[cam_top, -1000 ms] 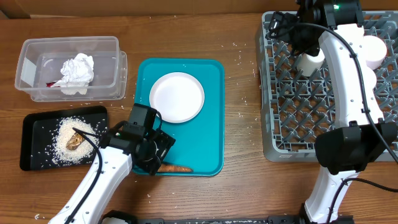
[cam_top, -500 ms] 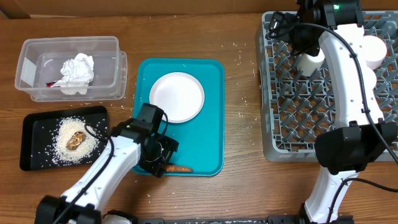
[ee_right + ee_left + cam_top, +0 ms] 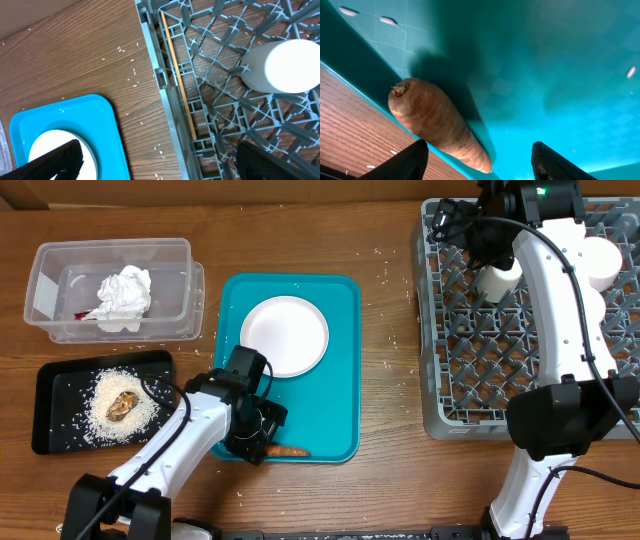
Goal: Sort waste into correct bins and load items into the dishwasher
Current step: 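Grasp the carrot with the left gripper and lift it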
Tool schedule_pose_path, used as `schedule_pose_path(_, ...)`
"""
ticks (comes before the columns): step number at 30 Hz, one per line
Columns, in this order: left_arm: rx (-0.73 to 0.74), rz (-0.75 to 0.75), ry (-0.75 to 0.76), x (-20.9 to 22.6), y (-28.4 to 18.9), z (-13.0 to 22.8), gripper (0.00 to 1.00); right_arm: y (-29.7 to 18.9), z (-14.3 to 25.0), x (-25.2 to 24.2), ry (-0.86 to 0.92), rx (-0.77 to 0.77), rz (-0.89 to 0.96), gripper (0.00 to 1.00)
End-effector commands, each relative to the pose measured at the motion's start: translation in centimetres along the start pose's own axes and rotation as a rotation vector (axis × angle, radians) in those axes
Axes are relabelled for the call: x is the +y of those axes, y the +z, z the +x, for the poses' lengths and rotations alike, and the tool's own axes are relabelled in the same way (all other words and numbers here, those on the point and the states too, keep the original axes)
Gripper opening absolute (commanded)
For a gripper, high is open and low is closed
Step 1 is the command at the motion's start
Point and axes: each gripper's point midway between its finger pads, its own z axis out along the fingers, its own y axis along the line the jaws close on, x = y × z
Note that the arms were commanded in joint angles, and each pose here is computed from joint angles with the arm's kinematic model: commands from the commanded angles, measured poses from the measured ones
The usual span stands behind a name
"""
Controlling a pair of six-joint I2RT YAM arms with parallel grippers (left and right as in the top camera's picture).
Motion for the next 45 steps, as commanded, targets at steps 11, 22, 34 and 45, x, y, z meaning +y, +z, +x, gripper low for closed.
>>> schedule_pose_path(11,-0.078,-0.052,-0.044,0.5,1.4,-1.5,0.73,-1.2,-0.6,0.4,-0.004,-0.037,-0.009,1.00)
schedule_pose_path(22,-0.162,0.015,-0.029,-1.2,1.3,-3.0,0.61,-1.2,-0.6,0.4,-0.004,-0.036,-0.009,1.00)
schedule_pose_path(34,-0.130,0.040,-0.008,-1.9,1.4,-2.2,0.59,-1.2,-0.6,0.4,-0.004,-0.036,-0.009,1.00)
schedule_pose_path(45,-0.130,0.024,0.054,-2.0,2.2,-0.8,0.52,-1.2,-0.6,0.4,-0.004,-0.036,-0.009,1.00)
